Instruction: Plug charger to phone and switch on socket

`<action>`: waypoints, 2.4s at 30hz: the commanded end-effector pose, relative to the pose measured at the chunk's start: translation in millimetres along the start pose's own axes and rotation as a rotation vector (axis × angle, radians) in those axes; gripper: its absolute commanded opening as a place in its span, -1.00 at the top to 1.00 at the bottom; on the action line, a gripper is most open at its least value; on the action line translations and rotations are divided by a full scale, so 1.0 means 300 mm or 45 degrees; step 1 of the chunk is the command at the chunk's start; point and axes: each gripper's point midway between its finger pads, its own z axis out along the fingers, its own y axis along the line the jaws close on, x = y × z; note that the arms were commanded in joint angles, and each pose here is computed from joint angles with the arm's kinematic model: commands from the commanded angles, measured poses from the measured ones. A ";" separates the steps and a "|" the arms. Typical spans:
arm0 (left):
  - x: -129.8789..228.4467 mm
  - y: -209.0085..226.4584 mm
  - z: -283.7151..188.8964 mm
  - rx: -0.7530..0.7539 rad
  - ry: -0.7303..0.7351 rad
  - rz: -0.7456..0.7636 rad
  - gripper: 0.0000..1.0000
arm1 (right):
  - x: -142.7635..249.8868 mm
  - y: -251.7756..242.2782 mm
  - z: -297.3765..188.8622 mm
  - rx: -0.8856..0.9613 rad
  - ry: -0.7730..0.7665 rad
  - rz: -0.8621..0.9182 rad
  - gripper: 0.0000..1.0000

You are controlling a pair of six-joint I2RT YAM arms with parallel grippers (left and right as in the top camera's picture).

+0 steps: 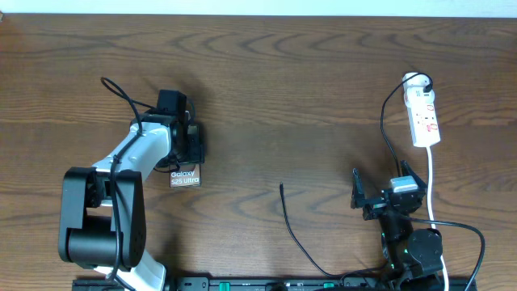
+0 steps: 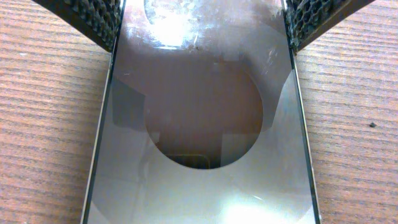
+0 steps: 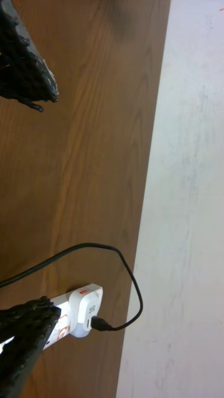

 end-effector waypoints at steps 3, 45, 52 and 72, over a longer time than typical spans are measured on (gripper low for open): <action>0.139 -0.043 0.101 0.107 0.203 -0.017 -0.49 | -0.001 0.002 -0.001 -0.001 -0.005 -0.011 -0.99; 0.139 -0.043 0.101 0.107 0.203 -0.017 -0.86 | -0.001 0.002 -0.001 -0.002 -0.005 -0.011 -0.98; 0.139 -0.043 0.101 0.107 0.203 -0.017 -0.86 | -0.001 0.002 -0.001 -0.001 -0.005 -0.011 -0.98; 0.140 -0.043 0.101 0.107 0.204 -0.017 -0.85 | -0.001 0.002 -0.001 -0.001 -0.005 -0.011 -0.99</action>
